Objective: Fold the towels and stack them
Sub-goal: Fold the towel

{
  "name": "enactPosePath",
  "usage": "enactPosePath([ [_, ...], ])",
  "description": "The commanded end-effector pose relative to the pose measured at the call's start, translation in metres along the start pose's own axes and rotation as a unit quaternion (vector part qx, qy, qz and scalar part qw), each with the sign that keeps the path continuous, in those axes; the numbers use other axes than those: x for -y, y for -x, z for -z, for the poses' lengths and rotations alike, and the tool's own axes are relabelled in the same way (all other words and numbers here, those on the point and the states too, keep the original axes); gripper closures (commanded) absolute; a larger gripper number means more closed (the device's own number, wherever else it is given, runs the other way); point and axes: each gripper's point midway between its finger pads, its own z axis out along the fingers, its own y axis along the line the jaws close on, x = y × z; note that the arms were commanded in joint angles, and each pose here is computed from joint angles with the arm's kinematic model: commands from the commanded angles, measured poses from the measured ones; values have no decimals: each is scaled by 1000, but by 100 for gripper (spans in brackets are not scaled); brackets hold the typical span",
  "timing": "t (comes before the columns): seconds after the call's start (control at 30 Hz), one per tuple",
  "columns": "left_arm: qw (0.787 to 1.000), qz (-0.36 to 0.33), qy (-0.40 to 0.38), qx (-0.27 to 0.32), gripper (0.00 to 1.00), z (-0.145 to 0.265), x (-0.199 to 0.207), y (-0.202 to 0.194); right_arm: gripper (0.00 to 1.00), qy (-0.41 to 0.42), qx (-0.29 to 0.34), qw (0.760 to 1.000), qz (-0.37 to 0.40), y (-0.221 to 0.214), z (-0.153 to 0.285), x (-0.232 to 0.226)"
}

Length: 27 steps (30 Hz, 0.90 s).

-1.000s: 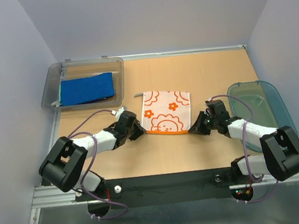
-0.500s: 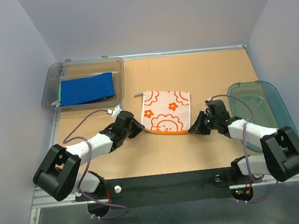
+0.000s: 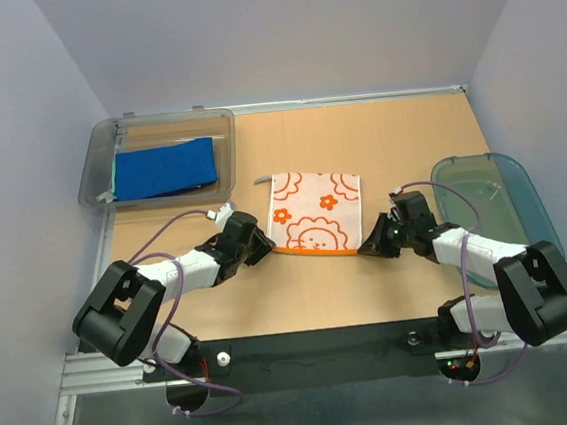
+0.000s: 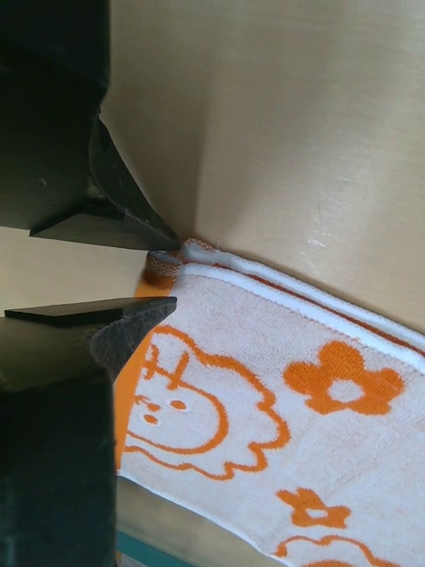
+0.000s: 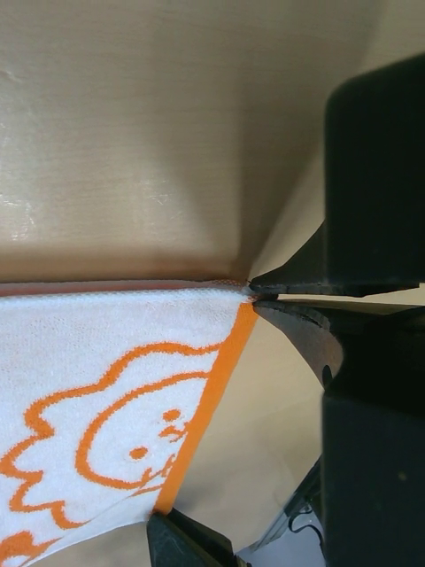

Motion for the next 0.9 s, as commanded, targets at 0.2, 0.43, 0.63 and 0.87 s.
enactPosePath([
  [0.2,1000,-4,-13,9,77,-1,11,5,99,21,16,999,20,5,3,-10],
  [0.43,1000,-12,-15,17,100,8,20,14,100,31,32,999,28,14,7,-19],
  [0.63,998,-40,-26,39,100,21,39,32,99,45,68,996,46,39,16,-41],
  [0.87,993,-85,-28,76,100,23,81,86,100,28,139,987,75,93,29,-68],
])
